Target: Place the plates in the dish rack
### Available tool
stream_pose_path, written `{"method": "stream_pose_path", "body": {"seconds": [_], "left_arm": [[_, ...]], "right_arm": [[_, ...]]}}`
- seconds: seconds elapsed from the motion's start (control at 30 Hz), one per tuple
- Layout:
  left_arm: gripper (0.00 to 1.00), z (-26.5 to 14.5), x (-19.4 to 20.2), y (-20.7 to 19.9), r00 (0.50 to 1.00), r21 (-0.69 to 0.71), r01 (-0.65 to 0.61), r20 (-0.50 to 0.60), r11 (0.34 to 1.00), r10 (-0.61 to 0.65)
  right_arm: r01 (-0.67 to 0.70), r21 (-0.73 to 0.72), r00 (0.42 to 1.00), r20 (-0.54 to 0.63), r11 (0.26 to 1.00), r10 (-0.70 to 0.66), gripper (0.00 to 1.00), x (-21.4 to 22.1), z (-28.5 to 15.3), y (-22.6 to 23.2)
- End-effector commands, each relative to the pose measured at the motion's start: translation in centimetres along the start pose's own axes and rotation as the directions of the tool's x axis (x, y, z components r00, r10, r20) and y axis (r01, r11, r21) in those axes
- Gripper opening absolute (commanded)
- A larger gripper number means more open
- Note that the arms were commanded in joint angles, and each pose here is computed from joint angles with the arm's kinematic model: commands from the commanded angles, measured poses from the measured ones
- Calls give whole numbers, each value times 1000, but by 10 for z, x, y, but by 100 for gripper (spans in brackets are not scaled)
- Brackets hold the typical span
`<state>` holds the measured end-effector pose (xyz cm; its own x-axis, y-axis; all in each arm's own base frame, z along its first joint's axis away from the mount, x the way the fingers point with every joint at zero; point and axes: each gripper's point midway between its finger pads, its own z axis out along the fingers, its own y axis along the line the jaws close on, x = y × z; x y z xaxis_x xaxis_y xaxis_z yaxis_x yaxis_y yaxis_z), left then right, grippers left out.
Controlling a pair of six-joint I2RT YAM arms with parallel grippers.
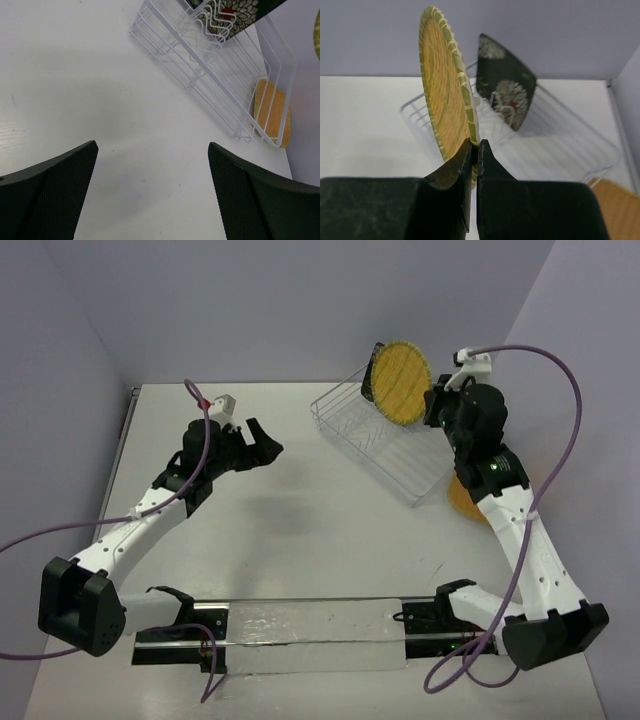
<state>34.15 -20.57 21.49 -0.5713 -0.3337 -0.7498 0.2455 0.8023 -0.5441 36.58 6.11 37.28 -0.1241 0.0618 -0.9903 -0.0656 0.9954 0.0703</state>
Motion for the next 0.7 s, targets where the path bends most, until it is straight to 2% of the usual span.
{"method": "stream_pose_path", "body": {"seconds": [0.0, 0.13, 0.33, 0.5, 0.67], "left_arm": [[99, -16, -34, 4, 994, -51, -19, 105, 998, 25], [99, -20, -42, 10, 991, -72, -17, 130, 997, 26], [99, -19, -48, 16, 990, -96, -5, 142, 995, 18], [99, -18, -51, 20, 990, -118, -4, 141, 993, 21], [99, -17, -50, 24, 991, -131, -5, 128, 991, 22]], "right_arm": [[238, 46, 957, 157, 970, -242, 0, -65, 35, -15], [347, 48, 924, 154, 937, -350, 0, -79, 63, -14], [468, 41, 879, 85, 883, -469, 0, -71, 106, -16], [501, 36, 865, 27, 865, -502, 0, -52, 136, -20], [484, -21, 874, -30, 875, -485, 0, -17, 161, -16]]}}
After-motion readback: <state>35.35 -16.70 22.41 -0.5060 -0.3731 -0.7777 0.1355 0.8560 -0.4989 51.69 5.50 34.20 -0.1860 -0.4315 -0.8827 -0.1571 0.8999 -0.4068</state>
